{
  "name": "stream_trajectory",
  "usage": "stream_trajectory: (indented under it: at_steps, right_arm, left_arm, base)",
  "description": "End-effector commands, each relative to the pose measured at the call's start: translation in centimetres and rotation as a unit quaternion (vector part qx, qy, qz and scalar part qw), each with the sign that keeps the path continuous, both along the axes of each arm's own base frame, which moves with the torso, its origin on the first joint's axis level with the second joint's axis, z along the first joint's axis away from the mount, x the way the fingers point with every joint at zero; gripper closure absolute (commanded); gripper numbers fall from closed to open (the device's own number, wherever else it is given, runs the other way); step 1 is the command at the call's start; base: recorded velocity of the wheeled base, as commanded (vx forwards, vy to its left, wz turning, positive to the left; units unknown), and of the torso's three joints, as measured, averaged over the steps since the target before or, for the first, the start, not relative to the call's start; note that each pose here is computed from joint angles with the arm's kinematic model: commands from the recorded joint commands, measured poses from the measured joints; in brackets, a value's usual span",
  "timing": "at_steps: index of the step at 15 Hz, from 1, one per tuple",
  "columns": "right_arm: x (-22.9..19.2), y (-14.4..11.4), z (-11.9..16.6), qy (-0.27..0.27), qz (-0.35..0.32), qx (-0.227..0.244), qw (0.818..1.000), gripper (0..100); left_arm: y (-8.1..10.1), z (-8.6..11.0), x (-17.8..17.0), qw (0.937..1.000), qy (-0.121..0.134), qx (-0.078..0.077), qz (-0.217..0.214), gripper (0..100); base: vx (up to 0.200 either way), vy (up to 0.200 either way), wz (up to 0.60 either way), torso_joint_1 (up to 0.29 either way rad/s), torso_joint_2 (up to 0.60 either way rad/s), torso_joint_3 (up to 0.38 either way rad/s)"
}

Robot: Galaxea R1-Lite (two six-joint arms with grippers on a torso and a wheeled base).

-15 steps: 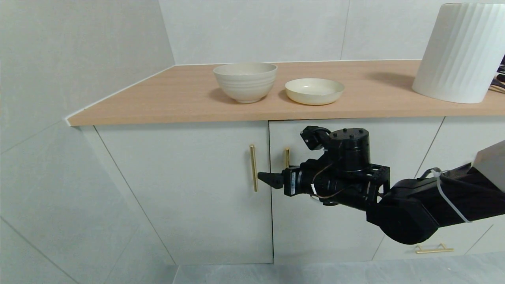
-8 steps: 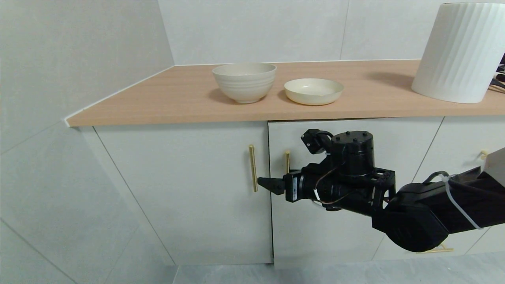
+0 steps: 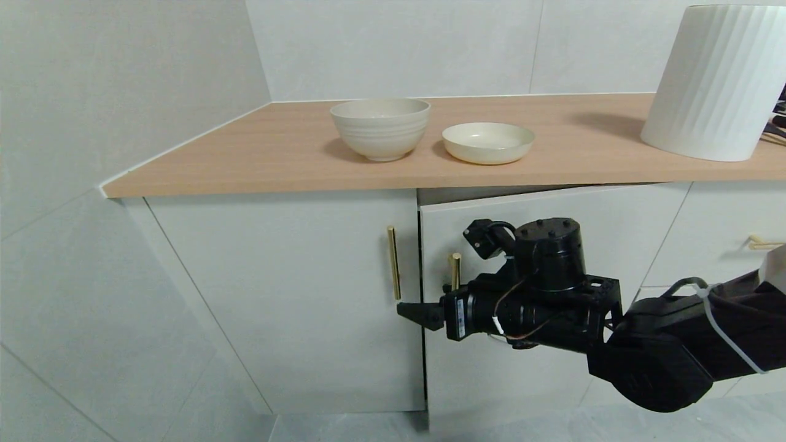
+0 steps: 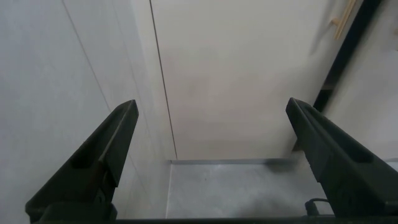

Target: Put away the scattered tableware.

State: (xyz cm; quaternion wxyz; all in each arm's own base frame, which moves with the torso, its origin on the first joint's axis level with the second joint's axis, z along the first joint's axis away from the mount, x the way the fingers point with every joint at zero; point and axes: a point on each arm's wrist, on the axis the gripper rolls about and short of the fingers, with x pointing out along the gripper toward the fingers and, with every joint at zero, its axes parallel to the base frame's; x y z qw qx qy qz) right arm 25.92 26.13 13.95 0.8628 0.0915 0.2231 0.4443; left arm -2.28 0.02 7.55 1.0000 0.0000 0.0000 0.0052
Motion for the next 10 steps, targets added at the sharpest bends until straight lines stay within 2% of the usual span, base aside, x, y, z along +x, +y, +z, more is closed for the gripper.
stream_trajectory:
  at_steps: [1,4,10]
  right_arm:
    - [0.0,0.3,-0.3,-0.001,0.001,-0.002,1.0,0]
    - [-0.7,-0.3,0.3,-0.003,0.001,0.002,1.0,0]
    - [-4.8,-4.0,1.9,0.008,0.045,0.017,0.999,0]
  left_arm:
    - [0.0,0.0,0.0,1.0,0.001,0.0,0.0,0]
    - [0.0,0.0,0.0,1.0,0.001,0.0,0.0,0]
    - [0.0,0.0,0.0,1.0,0.001,0.0,0.0,0]
  base:
    - [0.0,0.0,0.0,0.0,0.0,0.0]
    - [0.0,0.0,0.0,0.0,0.0,0.0]
    - [0.0,0.0,0.0,0.0,0.0,0.0]
